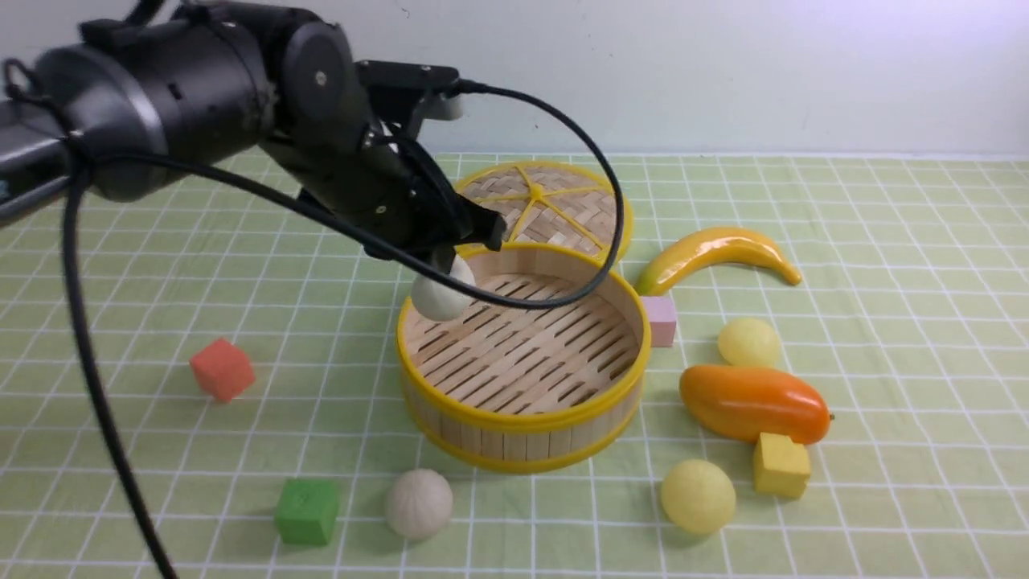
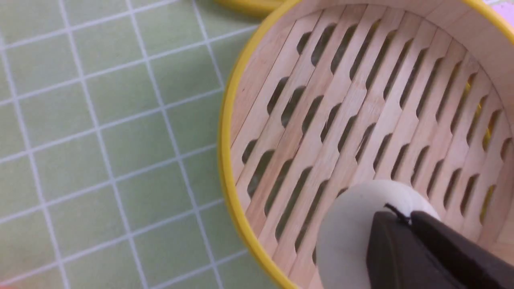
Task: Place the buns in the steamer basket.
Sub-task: Use the left arm to put the steamed stuffed bun into the steamer
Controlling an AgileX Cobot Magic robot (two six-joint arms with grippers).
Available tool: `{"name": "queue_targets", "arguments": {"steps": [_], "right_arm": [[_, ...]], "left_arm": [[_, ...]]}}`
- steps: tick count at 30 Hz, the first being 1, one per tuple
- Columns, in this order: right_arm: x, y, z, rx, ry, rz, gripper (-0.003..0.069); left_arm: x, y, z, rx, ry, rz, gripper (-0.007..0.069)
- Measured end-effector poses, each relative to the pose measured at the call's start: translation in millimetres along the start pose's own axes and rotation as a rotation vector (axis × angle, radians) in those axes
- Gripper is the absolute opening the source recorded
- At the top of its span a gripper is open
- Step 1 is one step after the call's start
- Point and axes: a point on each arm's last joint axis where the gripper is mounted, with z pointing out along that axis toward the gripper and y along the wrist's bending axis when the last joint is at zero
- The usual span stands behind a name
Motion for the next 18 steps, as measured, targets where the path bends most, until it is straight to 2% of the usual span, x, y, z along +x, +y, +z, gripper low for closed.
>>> {"name": "queue_targets", "arguments": {"steps": [4, 8, 12, 16, 18], "right_arm": [[0, 0, 0, 0.000, 0.000, 0.000, 0.0239], [0, 0, 0, 0.000, 0.000, 0.000, 0.0239], [0, 0, 0, 0.000, 0.000, 0.000, 0.0239], [0, 0, 0, 0.000, 0.000, 0.000, 0.0239], [0, 0, 0, 0.000, 0.000, 0.000, 0.0239]], "left_arm": [[-1, 5, 58, -0.029, 0.073, 0.018, -0.0002], [0, 7, 82, -0.041, 0.109, 0.027, 0.0042], [-5, 8, 88, -0.048, 0.122, 0.034, 0.0225], [-20, 4, 62, -0.045, 0.111, 0.038, 0.0419], [-24, 2, 49, -0.044, 0.111, 0.040, 0.0462]]}}
